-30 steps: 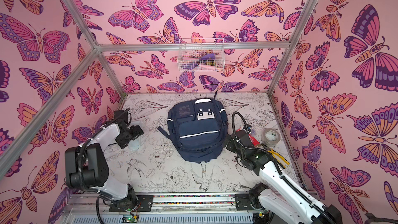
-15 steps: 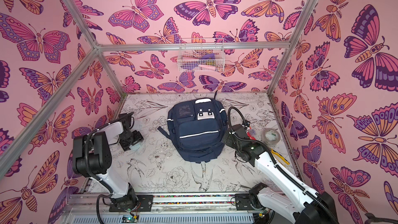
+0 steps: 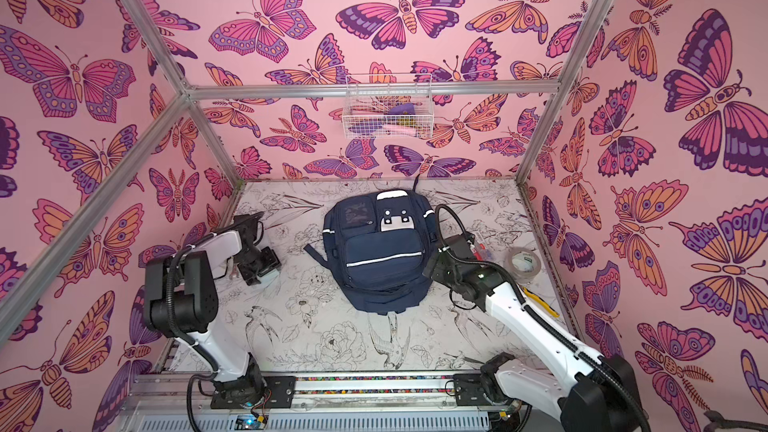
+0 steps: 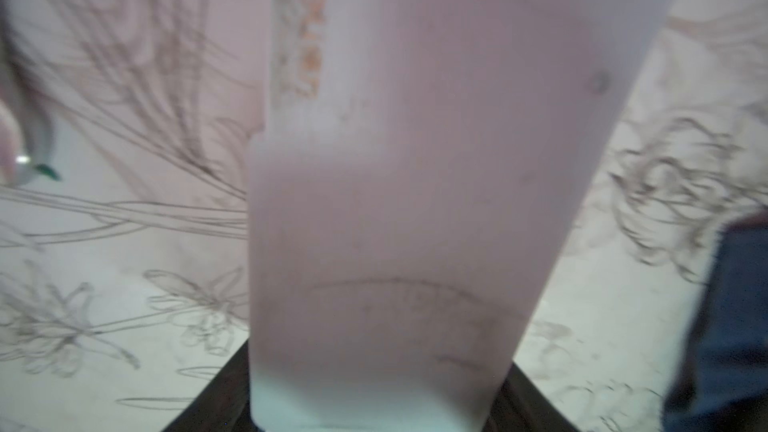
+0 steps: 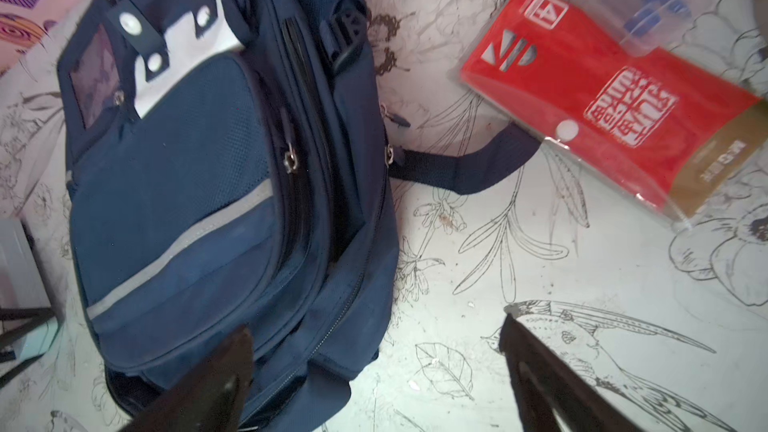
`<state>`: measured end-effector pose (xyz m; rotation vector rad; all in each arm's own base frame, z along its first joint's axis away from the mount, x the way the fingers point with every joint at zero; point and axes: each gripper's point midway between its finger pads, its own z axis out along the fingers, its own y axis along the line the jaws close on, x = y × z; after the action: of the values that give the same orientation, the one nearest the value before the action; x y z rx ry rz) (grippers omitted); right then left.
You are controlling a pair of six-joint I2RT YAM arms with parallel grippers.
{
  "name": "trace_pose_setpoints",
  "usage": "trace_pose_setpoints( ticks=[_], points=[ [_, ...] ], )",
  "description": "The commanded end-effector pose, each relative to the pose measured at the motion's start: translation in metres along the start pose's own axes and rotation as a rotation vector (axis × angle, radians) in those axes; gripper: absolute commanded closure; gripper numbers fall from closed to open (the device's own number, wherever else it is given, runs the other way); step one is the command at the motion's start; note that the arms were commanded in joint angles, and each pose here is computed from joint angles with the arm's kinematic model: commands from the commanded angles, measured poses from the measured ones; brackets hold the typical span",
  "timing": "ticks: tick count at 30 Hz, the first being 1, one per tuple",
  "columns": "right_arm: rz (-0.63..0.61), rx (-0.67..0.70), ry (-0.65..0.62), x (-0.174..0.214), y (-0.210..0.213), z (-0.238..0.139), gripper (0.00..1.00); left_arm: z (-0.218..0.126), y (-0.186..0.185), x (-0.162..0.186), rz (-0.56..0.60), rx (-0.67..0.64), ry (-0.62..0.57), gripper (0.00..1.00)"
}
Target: Pack the student bag
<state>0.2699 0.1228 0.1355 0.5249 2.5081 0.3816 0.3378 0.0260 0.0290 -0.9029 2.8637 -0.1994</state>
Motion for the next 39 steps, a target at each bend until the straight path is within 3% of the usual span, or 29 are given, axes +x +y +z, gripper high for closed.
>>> trace_pose_setpoints(
  ticks=[1,9,14,19,28,39],
  points=[
    [0.04,-0.089,0.043,-0.004,0.026,-0.011,0.13,-0.026,-0.051,0.011,0.054,0.191,-0.023,0.75],
    [0.057,-0.144,0.025,-0.021,0.067,-0.035,0.2,-0.06,-0.137,0.086,0.374,0.354,-0.048,0.82],
    [-0.015,-0.188,0.02,-0.017,0.104,-0.046,0.24,-0.074,-0.159,0.119,0.51,0.403,-0.078,0.88],
    [-0.087,-0.243,0.029,0.001,0.133,-0.058,0.27,-0.086,-0.178,0.144,0.578,0.517,-0.069,0.9],
    [-0.174,-0.504,0.074,0.028,0.201,-0.073,0.27,-0.151,-0.205,0.177,0.675,0.771,-0.188,0.87],
    [-0.229,-0.623,0.066,0.029,0.259,-0.048,0.29,-0.162,-0.201,0.186,0.629,0.793,-0.279,0.87]
  ],
)
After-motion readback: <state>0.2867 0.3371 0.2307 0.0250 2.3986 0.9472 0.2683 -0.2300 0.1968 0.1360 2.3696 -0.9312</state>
